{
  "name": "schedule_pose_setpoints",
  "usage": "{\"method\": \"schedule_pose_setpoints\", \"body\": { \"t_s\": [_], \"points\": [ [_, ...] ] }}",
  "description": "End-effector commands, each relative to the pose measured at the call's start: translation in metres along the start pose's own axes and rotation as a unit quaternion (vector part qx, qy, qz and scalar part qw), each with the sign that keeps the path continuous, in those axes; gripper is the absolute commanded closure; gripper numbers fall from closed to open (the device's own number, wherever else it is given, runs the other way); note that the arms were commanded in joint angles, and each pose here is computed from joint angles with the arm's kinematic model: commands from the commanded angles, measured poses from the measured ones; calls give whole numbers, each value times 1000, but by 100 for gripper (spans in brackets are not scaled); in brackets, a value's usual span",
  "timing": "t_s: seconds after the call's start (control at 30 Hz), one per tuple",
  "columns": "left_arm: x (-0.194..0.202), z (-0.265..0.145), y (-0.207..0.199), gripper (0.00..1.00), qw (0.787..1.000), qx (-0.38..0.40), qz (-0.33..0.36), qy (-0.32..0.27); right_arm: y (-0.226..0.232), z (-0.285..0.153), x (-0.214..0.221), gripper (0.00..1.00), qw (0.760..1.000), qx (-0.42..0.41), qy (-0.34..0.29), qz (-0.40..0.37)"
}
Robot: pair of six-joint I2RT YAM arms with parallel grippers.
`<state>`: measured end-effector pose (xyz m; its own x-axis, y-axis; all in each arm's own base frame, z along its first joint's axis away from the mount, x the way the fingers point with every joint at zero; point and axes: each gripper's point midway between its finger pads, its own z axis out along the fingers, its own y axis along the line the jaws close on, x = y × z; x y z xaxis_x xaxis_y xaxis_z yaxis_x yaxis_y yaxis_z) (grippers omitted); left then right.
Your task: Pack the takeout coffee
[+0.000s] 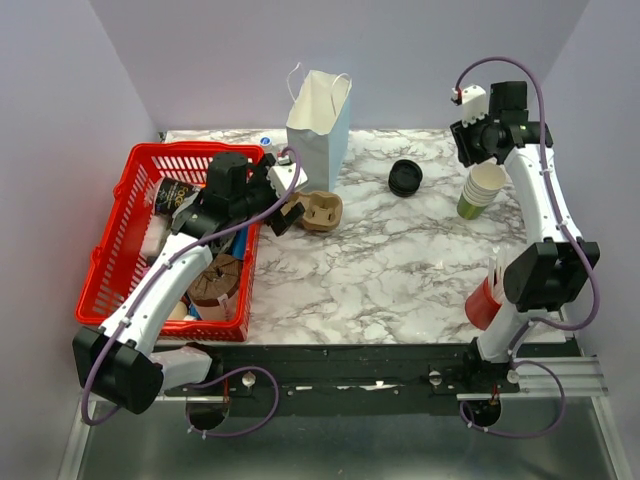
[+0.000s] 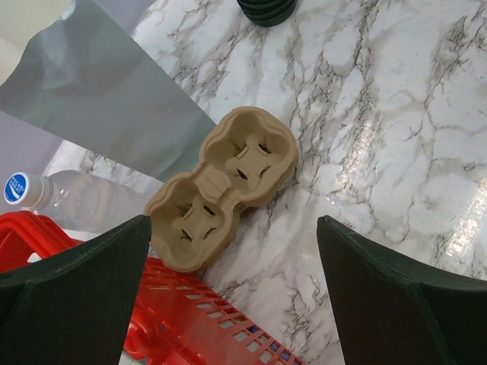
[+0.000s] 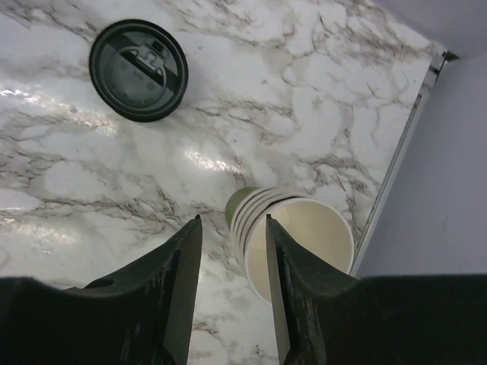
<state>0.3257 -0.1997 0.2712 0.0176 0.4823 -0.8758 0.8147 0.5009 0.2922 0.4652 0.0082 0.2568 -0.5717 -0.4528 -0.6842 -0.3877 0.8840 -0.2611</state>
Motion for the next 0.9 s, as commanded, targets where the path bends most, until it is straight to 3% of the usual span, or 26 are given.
{"method": "schedule_pose_setpoints", "body": {
  "t_s": [0.0,0.87],
  "points": [
    [-4,-3,-8,3,1000,10,9,-13,-14,3,34,53,997,15,77,25],
    [3,3,-9,2,1000,7,-6,-10,-2,22,81,59,991,-54,123,22]
  ]
}}
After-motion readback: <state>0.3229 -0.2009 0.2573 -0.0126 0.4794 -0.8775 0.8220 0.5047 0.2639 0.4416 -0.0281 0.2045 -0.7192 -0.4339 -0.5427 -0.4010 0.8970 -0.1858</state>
